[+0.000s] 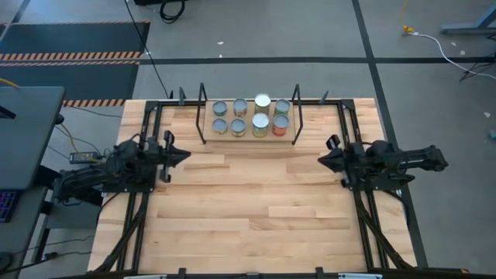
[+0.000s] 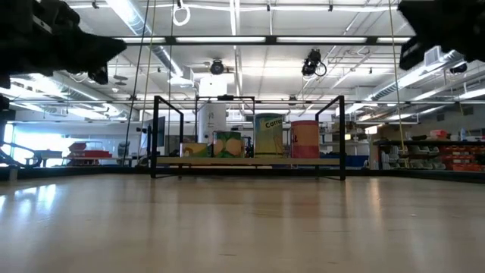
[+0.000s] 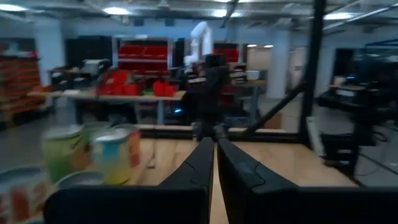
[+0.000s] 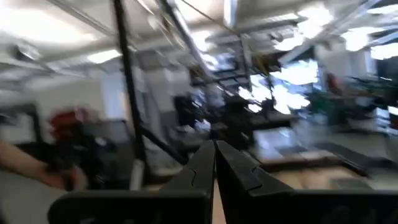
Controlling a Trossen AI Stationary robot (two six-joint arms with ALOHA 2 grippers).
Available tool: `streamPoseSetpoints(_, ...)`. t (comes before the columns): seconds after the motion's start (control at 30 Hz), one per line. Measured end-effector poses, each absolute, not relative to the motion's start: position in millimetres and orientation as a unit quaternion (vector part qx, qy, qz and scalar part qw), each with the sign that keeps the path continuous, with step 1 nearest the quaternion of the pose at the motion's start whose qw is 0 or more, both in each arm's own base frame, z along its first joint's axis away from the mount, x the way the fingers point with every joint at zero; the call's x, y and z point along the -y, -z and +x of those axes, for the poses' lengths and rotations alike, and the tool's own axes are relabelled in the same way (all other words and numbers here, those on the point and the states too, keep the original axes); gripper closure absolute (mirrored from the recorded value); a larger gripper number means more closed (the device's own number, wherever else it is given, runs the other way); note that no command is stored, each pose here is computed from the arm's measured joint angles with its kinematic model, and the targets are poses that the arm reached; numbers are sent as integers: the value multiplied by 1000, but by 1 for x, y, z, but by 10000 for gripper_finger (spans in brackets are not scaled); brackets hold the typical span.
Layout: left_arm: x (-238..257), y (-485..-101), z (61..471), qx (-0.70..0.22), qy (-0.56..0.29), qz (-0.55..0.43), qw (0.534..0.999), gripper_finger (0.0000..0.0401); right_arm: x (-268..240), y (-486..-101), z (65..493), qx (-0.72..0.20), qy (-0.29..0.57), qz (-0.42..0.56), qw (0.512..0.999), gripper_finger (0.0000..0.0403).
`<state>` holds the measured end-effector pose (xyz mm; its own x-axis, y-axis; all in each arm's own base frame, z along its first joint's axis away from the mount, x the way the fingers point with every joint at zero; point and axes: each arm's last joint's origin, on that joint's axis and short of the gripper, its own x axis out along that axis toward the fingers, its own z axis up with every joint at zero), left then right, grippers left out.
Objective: Pick and place cans onto a shelf
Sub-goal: Return to Home Position
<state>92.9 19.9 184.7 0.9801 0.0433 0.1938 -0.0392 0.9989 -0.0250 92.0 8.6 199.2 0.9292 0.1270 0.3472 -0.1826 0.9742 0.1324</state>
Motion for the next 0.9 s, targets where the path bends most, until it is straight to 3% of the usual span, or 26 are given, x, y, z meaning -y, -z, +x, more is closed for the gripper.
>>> streamPoseSetpoints(0.13, -24, -180, 94, 72, -82, -17, 994, 372, -6, -187, 96, 112, -26, 60, 992, 380)
streamPoseSetpoints(0.37, -33, -180, 90, 81, -257, -22, 963, 373, -6, -169, 98, 20, -16, 30, 999, 380)
streamPoseSetpoints(0.9, -33, -172, 91, 40, -252, -31, 966, 378, -6, -170, 98, 22, -16, 30, 999, 380)
